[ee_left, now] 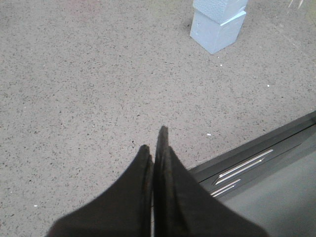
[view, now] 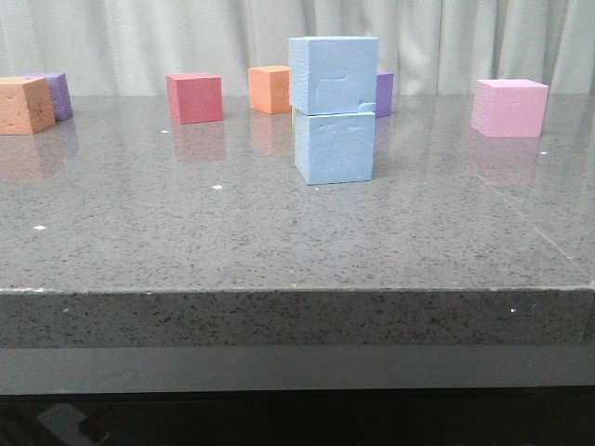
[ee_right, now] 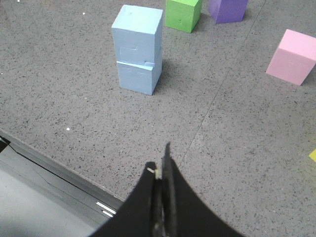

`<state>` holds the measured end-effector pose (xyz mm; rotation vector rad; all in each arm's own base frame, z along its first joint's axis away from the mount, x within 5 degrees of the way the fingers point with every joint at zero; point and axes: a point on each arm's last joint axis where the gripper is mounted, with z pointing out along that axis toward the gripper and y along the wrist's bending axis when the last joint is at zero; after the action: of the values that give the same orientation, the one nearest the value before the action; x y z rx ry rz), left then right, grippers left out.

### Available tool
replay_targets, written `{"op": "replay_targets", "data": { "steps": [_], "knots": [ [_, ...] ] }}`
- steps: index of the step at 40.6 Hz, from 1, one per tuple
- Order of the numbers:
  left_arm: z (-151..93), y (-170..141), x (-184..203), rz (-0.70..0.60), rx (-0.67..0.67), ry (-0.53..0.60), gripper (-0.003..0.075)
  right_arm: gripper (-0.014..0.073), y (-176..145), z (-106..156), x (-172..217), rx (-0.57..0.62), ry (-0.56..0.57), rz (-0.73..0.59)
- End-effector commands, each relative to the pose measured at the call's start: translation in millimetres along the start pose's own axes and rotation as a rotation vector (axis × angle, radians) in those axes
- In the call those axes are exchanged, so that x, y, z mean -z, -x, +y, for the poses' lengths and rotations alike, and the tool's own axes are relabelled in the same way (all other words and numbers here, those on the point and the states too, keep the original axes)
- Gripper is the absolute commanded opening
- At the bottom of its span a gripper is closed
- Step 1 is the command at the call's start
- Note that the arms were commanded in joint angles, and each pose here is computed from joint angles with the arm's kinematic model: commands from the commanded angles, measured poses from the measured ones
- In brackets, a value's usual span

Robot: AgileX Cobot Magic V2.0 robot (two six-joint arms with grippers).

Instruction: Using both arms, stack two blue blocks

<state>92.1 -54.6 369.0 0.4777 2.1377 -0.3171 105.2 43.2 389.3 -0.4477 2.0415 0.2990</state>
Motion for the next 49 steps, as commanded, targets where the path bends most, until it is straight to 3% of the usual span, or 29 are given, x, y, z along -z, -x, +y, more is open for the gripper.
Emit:
{"op": "replay_targets", "data": {
  "steps": [1, 13, 22, 28, 38, 49],
  "knots": [
    [-1.1, 12.5, 5.7, -0.094, 0.006, -0.012, -0.002, -0.0067, 11.5, -0.1, 5.5, -0.004, -0.009, -0.096],
    [-1.1, 12.1, 5.0, -0.094, 0.006, -0.013, -0.002, -0.0067, 11.1, 0.0, 5.4, -0.004, -0.007, -0.092],
    [7.0, -7.9, 2.4, -0.172, 0.063, 0.021, -0.002, -0.0067, 11.0, 0.0, 5.4, -0.004, -0.007, -0.091],
    [23.7, -37.2, 2.8, -0.288, 0.146, 0.163, -0.002, -0.0067, 11.0, 0.0, 5.4, -0.004, -0.007, -0.091],
    [27.6, -107.5, -7.5, -0.508, 0.375, 0.255, -0.002, -0.0067, 11.0, 0.0, 5.4, -0.004, -0.007, -0.091],
    [32.0, -150.1, -29.4, -0.651, 0.215, 0.365, -0.002, -0.0067, 11.0, 0.0, 5.4, -0.004, -0.007, -0.091]
  ]
}}
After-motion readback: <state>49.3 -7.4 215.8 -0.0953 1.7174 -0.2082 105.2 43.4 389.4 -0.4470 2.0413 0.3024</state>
